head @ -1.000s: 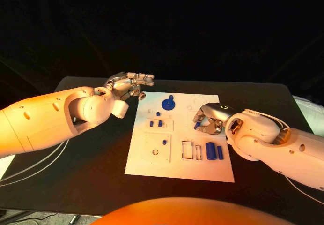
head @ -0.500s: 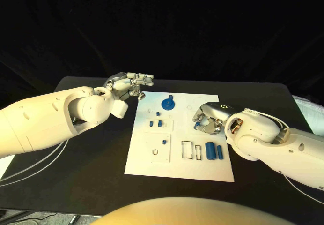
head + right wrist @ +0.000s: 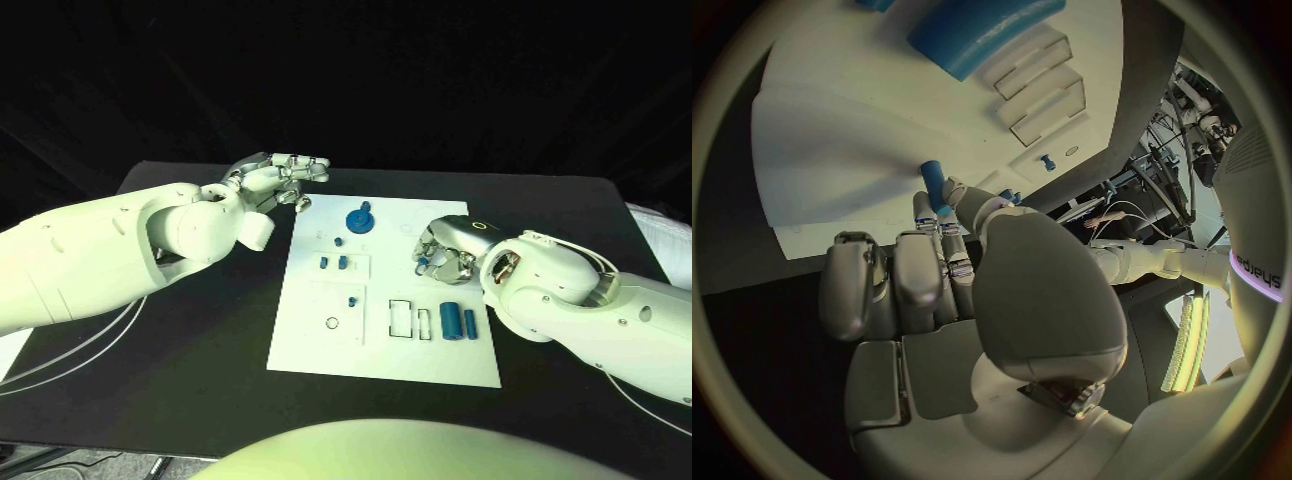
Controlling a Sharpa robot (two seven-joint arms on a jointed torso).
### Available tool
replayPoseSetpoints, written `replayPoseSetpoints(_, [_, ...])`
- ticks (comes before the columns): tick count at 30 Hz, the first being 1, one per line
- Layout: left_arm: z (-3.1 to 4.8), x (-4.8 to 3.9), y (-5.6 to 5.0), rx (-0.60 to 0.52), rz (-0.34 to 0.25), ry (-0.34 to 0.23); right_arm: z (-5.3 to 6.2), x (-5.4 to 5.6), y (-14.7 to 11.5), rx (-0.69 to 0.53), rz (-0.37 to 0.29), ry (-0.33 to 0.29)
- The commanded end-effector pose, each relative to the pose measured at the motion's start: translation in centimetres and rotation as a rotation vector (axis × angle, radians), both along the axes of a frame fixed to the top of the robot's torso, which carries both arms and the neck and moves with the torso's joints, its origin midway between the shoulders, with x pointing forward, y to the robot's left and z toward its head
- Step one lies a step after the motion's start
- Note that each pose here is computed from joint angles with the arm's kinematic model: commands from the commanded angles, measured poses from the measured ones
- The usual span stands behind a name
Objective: Assemble the parts on the task board
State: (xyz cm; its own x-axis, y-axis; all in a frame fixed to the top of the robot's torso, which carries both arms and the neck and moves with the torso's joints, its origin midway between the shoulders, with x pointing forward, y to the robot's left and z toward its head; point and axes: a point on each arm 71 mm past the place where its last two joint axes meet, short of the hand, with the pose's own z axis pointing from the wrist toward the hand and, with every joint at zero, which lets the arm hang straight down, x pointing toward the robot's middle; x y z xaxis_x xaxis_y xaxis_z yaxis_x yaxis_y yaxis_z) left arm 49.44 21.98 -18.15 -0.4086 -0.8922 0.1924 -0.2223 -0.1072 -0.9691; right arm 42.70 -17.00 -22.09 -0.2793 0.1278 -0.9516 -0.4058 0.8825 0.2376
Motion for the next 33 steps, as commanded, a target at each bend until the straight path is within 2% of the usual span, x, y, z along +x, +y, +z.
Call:
replayPoseSetpoints(1, [0.11, -0.05, -0.2, -0.007, -0.018, -0.006, 0.5, -0.1, 0.2, 0.039, 0.006, -0.052])
replayPoseSetpoints(7, [0.08, -0.02, -0.2, -0.007, -0.017, -0.006, 1.4, -0.7, 0.2, 0.081, 0.010, -0.072])
replayPoseSetpoints(11, [0.06, 0.01, -0.2, -0.006, -0.016, -0.005, 2.4, -1.2, 0.6, 0.121, 0.023, -0.083])
replayPoseSetpoints(15, [0.04, 0.01, -0.4, -0.008, -0.021, -0.004, 3.6, -2.4, 2.3, 0.188, 0.069, -0.089])
replayPoseSetpoints(19, [0.03, 0.01, -0.5, -0.009, -0.024, -0.004, 4.1, -3.5, 4.1, 0.233, 0.120, -0.077])
replayPoseSetpoints(25, [0.02, 0.04, -0.6, -0.009, -0.025, -0.004, 3.6, -5.2, 6.9, 0.278, 0.196, -0.043])
replayPoseSetpoints(33, [0.03, 0.03, -0.9, -0.012, -0.031, -0.005, 1.4, -6.7, 10.0, 0.290, 0.277, 0.022])
